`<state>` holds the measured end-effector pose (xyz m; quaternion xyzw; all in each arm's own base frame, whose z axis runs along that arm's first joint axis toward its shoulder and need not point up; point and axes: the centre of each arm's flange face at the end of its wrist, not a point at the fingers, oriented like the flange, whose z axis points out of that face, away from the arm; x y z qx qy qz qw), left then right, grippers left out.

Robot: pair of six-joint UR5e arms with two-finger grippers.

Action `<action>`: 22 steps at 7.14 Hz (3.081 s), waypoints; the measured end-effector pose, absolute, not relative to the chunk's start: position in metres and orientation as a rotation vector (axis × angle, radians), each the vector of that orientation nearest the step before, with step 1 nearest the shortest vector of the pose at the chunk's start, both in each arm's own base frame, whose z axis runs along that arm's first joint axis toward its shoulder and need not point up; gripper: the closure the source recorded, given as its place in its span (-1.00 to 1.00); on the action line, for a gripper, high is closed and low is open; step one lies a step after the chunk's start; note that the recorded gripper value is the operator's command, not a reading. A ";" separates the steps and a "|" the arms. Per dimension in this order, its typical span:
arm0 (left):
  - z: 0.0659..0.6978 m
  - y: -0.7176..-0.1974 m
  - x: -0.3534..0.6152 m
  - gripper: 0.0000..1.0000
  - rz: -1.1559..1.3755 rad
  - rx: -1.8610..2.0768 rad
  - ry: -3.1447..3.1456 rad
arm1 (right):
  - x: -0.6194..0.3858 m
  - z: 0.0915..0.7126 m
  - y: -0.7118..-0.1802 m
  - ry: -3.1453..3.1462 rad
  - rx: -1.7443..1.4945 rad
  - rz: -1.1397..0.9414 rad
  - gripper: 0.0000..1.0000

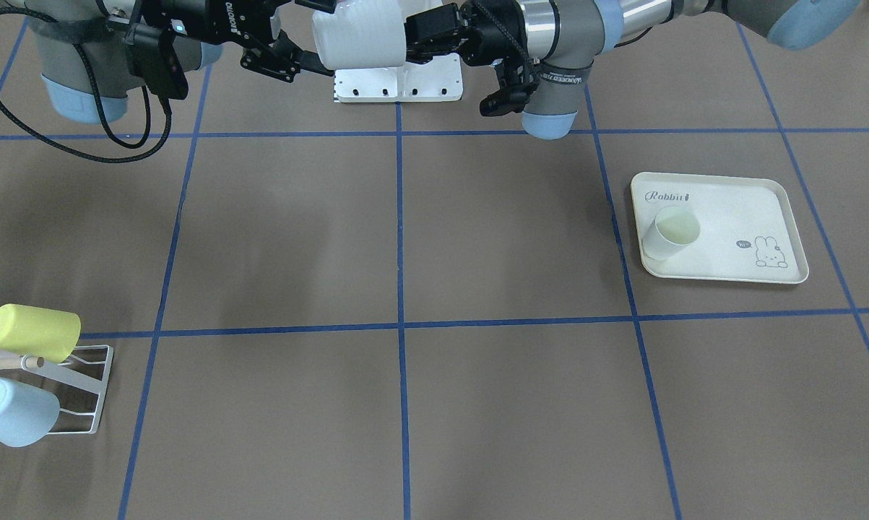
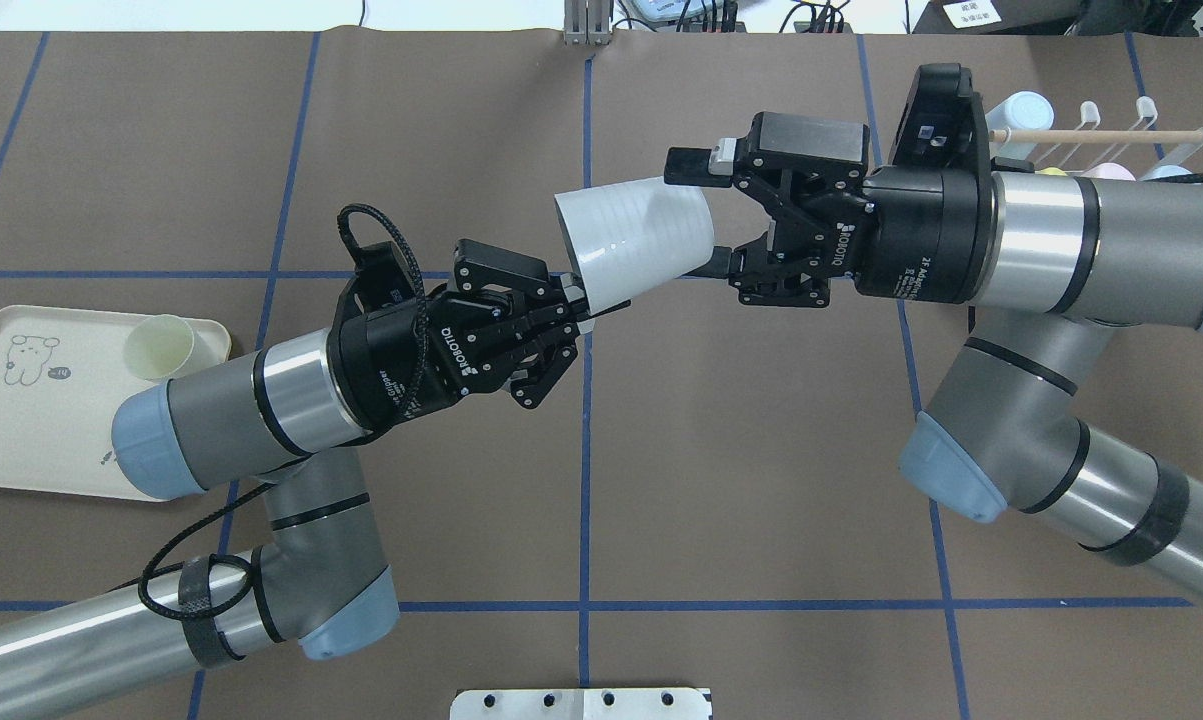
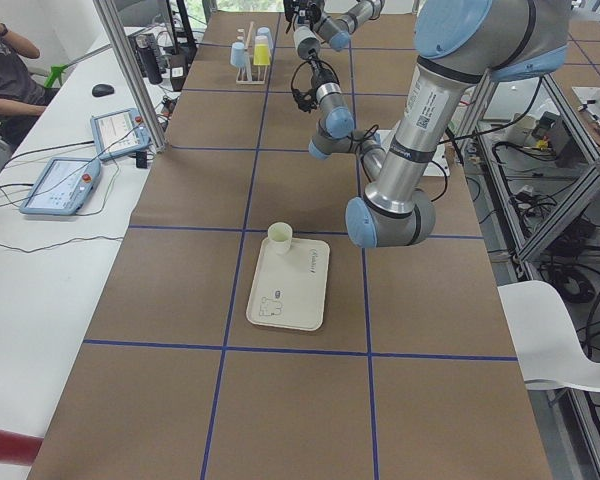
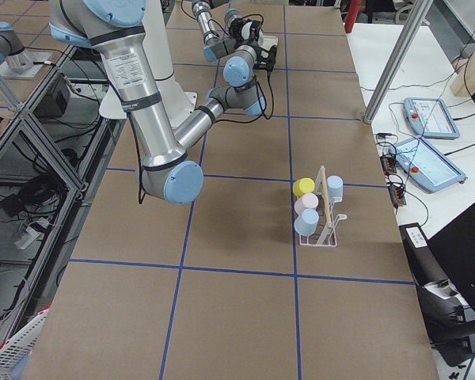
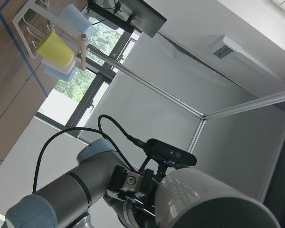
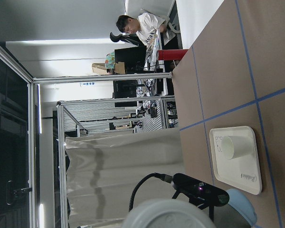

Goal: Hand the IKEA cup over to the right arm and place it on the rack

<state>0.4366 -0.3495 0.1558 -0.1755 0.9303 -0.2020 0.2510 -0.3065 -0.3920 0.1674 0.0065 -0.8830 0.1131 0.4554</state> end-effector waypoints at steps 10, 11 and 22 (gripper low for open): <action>0.159 -0.354 0.440 -1.00 -0.578 -0.454 2.532 | -0.310 0.170 -0.387 -2.194 0.003 0.263 0.41; 0.161 -0.356 0.437 -1.00 -0.581 -0.443 2.530 | -0.309 0.170 -0.387 -2.197 0.009 0.272 0.41; 0.277 -0.455 0.365 -1.00 -0.626 -0.092 2.233 | -0.137 0.347 -0.593 -1.360 0.696 0.295 0.39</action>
